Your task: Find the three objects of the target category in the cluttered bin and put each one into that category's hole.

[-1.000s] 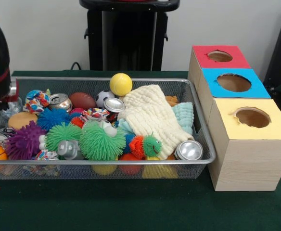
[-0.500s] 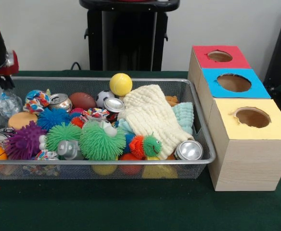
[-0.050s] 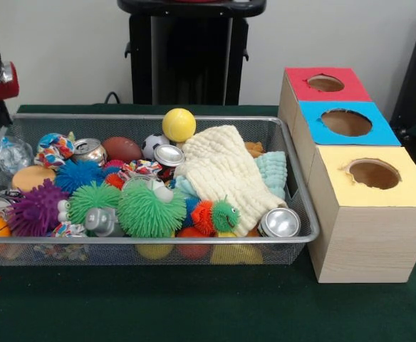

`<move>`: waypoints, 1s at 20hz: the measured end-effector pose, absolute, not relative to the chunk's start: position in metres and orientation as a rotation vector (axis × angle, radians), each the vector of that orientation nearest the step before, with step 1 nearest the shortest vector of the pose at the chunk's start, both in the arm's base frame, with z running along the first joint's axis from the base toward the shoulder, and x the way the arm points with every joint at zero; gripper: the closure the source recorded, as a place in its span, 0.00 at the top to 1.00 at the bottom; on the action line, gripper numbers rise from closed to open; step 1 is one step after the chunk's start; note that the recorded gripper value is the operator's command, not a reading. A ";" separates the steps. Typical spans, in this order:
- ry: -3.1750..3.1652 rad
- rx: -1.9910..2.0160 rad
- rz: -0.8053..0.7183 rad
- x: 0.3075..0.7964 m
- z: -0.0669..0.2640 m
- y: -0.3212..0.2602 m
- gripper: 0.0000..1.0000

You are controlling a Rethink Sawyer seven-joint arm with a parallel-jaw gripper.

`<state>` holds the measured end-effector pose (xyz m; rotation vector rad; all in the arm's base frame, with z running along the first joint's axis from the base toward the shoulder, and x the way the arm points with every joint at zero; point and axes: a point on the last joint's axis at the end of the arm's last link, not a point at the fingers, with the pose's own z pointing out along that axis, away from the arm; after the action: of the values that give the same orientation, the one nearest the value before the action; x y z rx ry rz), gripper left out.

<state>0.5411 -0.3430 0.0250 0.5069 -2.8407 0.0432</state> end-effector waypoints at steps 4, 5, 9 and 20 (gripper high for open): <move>-2.886 0.740 0.259 0.564 0.011 -0.327 0.00; -2.892 0.777 0.287 0.568 0.009 -0.324 0.00; -2.920 1.006 0.404 0.599 -0.009 -0.285 0.00; -2.907 1.088 0.335 0.604 -0.056 -0.244 0.00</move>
<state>0.6037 -0.2440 -0.0560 1.0877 -2.9070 0.3349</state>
